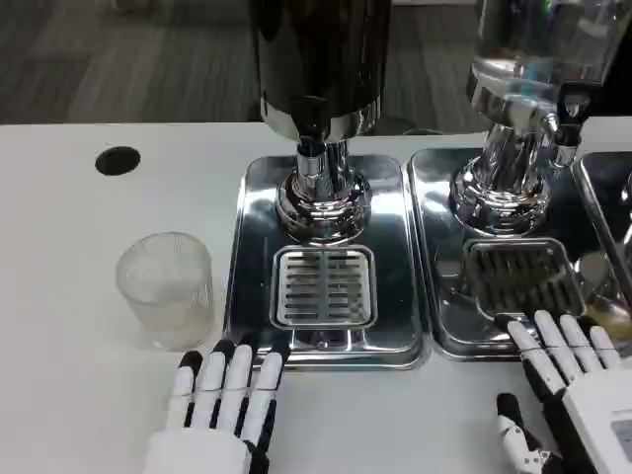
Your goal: Grasp the cup under the faucet to collect the drink, then remove the cup.
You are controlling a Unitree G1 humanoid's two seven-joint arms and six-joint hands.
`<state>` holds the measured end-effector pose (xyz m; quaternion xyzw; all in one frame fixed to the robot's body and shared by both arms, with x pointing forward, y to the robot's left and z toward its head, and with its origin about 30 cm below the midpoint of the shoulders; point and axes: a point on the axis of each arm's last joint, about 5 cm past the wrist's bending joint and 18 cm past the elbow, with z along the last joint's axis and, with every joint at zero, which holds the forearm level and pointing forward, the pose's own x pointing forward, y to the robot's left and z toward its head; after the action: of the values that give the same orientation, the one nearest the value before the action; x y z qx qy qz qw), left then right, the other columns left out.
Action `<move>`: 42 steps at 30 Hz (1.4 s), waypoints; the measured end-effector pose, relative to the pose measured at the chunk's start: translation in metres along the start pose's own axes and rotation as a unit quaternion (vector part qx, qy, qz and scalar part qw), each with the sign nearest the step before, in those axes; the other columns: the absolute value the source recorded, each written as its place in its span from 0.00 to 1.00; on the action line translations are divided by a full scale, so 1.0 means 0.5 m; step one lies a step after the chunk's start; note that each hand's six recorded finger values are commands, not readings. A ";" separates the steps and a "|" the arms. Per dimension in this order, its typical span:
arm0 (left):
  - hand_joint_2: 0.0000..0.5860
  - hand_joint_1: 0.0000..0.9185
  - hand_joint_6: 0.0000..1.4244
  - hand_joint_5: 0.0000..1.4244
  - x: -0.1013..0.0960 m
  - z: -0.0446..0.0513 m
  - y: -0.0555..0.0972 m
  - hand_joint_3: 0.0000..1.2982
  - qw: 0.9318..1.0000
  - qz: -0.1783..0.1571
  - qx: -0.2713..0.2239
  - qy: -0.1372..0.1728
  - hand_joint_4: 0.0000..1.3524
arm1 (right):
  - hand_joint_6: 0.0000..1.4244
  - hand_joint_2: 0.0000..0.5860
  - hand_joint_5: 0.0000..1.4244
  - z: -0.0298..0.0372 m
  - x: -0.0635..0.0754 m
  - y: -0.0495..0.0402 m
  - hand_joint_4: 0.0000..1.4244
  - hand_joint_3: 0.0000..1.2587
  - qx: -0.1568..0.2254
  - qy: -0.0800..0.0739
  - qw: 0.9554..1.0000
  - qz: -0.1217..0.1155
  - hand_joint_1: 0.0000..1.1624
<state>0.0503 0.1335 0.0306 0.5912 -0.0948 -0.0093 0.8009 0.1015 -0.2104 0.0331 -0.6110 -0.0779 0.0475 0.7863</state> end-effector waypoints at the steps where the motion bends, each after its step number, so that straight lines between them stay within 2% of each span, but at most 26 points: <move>1: 0.20 0.00 0.00 0.02 0.000 0.000 0.000 0.07 1.000 0.000 0.000 -0.001 0.00 | 0.00 0.84 0.00 0.001 0.000 0.001 0.00 0.07 0.000 0.001 1.000 0.000 0.06; 7: 0.22 0.00 0.00 0.01 -0.001 -0.005 0.001 0.07 1.000 -0.002 0.005 -0.004 0.00 | 0.00 0.84 0.00 0.003 -0.009 0.004 0.00 0.07 0.003 0.009 1.000 0.005 0.06; 18: 0.21 0.00 0.00 0.01 0.001 -0.011 0.007 0.07 1.000 0.004 0.008 -0.003 0.00 | 0.00 0.83 0.00 0.011 -0.010 0.007 0.00 0.06 0.009 0.017 1.000 -0.003 0.08; 25: 0.20 0.00 0.00 0.01 -0.004 -0.019 0.014 0.08 1.000 0.022 -0.011 -0.002 0.00 | 0.00 0.83 0.00 0.024 -0.012 -0.015 0.00 0.06 0.005 0.025 0.999 -0.033 0.09; 28: 0.19 0.00 0.00 0.01 -0.003 -0.027 0.018 0.08 1.000 0.024 -0.014 -0.011 0.00 | 0.00 0.83 0.00 0.028 -0.022 -0.018 0.00 0.06 0.003 0.032 0.999 -0.033 0.09; 33: 0.12 0.00 0.00 0.03 0.025 -0.038 0.046 0.09 0.997 0.059 -0.037 -0.027 0.00 | 0.00 0.82 0.00 0.028 -0.039 -0.019 0.00 0.06 -0.004 0.045 0.999 -0.026 0.09; 38: 0.09 0.00 0.00 0.06 0.055 -0.059 0.073 0.13 0.993 0.103 -0.046 -0.017 0.00 | 0.00 0.81 0.00 0.028 -0.039 -0.023 0.00 0.06 -0.005 0.049 0.998 -0.032 0.09; 42: 0.07 0.00 0.02 0.08 0.075 -0.078 0.087 0.15 0.987 0.144 -0.066 -0.001 0.00 | 0.00 0.80 0.00 0.026 -0.039 -0.024 0.00 0.06 -0.005 0.054 0.998 -0.035 0.09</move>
<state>0.0891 0.1787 0.0659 0.5167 -0.1790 0.0995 0.8313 0.0799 -0.2041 0.0466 -0.6137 -0.0571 -0.0137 0.7873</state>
